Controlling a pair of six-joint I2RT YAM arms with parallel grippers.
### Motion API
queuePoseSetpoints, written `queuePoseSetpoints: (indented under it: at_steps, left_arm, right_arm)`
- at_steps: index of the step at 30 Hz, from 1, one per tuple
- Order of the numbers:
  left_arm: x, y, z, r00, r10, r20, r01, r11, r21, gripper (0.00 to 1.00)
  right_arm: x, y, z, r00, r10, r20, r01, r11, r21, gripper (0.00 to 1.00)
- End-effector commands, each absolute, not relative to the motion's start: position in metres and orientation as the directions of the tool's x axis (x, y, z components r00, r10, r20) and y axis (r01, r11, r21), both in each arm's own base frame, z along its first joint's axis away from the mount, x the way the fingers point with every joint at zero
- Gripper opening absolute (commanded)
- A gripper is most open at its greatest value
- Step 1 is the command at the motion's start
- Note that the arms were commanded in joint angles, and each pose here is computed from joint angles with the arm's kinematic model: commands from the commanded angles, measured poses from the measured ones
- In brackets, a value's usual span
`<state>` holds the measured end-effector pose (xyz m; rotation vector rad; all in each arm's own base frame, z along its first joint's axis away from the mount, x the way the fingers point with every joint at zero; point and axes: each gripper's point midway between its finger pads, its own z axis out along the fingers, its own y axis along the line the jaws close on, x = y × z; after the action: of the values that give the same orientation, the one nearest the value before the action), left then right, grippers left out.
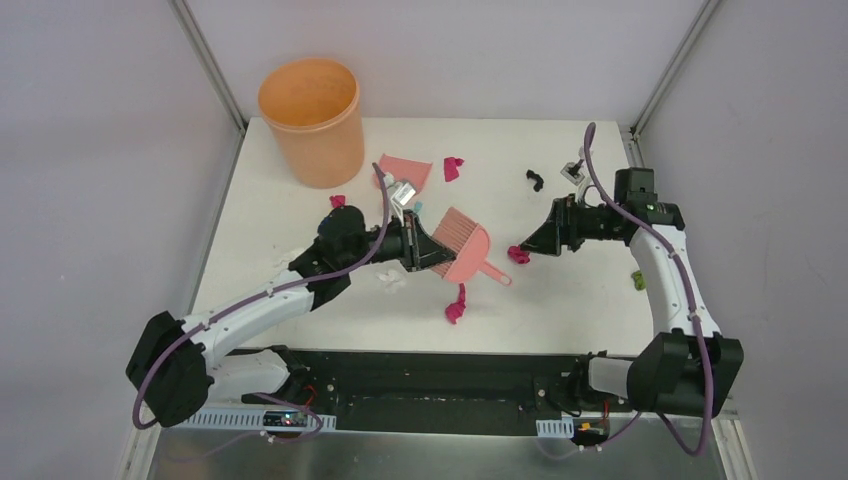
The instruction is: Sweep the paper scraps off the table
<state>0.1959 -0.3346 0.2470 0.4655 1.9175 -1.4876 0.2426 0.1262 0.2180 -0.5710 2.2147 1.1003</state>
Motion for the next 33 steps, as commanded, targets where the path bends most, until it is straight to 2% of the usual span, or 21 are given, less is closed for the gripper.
queuePoseSetpoints:
  at_steps: [1, 7, 12, 18, 21, 23, 28, 33]
  left_arm:
    - [0.206, -0.318, 0.288, -0.587, -0.307, -0.749, 0.723, 0.218, -0.656, 0.00]
    - [0.217, -0.316, 0.294, -0.641, -0.432, -0.634, 0.656, 0.120, -0.745, 0.00]
    - [0.227, -0.325, 0.287, -0.707, -0.485, -0.515, 0.593, -0.009, -0.805, 0.00]
    - [0.235, -0.340, 0.282, -0.768, -0.468, -0.436, 0.544, -0.119, -0.830, 0.00]
    - [0.235, -0.345, 0.282, -0.784, -0.443, -0.434, 0.534, -0.126, -0.836, 0.00]
    - [0.234, -0.347, 0.280, -0.793, -0.422, -0.440, 0.528, -0.113, -0.842, 0.00]
    - [0.225, -0.350, 0.268, -0.817, -0.349, -0.459, 0.501, -0.036, -0.865, 0.00]
    - [0.211, -0.349, 0.269, -0.802, -0.285, -0.524, 0.533, 0.055, -0.845, 0.00]
  right_arm:
    - [0.215, 0.155, 0.246, -0.729, -0.030, -0.684, -0.671, 0.228, 0.705, 0.78]
    - [0.203, 0.159, 0.258, -0.744, -0.005, -0.669, -0.663, 0.129, 0.737, 0.77]
    - [0.196, 0.160, 0.250, -0.746, -0.008, -0.666, -0.661, 0.125, 0.740, 0.76]
    - [0.195, 0.160, 0.246, -0.761, -0.005, -0.649, -0.645, 0.120, 0.755, 0.66]
    - [0.196, 0.159, 0.244, -0.756, -0.010, -0.654, -0.649, 0.132, 0.749, 0.65]
    - [0.198, 0.156, 0.247, -0.741, 0.001, -0.671, -0.665, 0.140, 0.734, 0.69]
    - [0.210, 0.153, 0.251, -0.745, 0.010, -0.667, -0.659, 0.149, 0.738, 0.73]
    - [0.223, 0.148, 0.252, -0.759, 0.016, -0.651, -0.640, 0.171, 0.749, 0.73]
